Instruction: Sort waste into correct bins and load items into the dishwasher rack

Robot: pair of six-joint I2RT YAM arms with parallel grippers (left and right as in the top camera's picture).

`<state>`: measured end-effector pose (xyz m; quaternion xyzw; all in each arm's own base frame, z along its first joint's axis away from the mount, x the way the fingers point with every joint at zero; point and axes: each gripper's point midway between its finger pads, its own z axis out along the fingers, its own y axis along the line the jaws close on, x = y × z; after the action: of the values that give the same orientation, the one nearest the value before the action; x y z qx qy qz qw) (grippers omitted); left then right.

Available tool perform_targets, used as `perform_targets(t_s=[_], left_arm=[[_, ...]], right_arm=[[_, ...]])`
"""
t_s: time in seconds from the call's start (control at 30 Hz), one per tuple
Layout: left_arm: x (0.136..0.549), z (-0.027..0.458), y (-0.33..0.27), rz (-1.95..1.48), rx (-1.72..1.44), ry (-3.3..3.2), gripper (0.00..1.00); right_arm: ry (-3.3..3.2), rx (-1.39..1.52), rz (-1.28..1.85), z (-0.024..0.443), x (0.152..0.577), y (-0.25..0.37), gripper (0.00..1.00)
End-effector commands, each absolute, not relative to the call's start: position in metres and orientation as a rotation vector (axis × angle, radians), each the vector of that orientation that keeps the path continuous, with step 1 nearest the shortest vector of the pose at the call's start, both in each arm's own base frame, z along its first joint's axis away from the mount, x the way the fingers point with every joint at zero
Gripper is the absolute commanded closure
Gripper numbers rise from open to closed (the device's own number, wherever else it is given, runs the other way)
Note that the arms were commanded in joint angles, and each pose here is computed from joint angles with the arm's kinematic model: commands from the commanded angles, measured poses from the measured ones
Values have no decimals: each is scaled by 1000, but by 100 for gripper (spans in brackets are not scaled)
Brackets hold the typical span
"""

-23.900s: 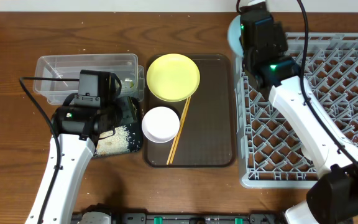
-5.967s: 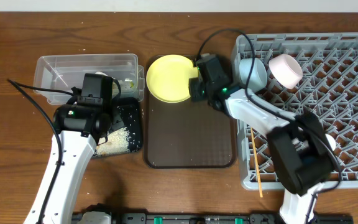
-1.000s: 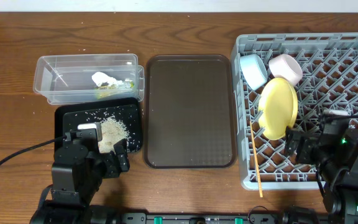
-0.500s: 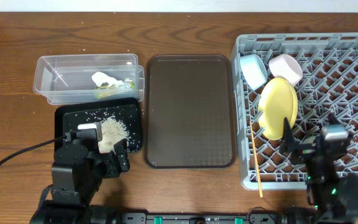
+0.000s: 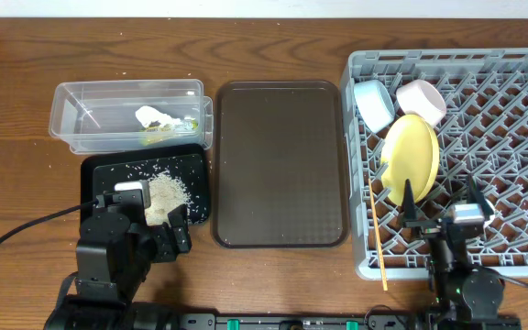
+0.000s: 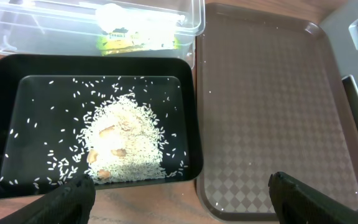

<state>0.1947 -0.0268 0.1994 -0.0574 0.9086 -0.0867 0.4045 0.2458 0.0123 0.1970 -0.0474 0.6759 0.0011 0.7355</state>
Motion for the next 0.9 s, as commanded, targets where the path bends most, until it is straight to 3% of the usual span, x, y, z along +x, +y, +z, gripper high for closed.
perform_targets(t_s=[0.0,0.87], left_arm=[[194,199,-27,-222,-141,2292,8],[194,199,-27,-222,-141,2292,8]], right_arm=[[1578,-124,19,172,246,17,1],[1638,-121,22,157,246,16,1]])
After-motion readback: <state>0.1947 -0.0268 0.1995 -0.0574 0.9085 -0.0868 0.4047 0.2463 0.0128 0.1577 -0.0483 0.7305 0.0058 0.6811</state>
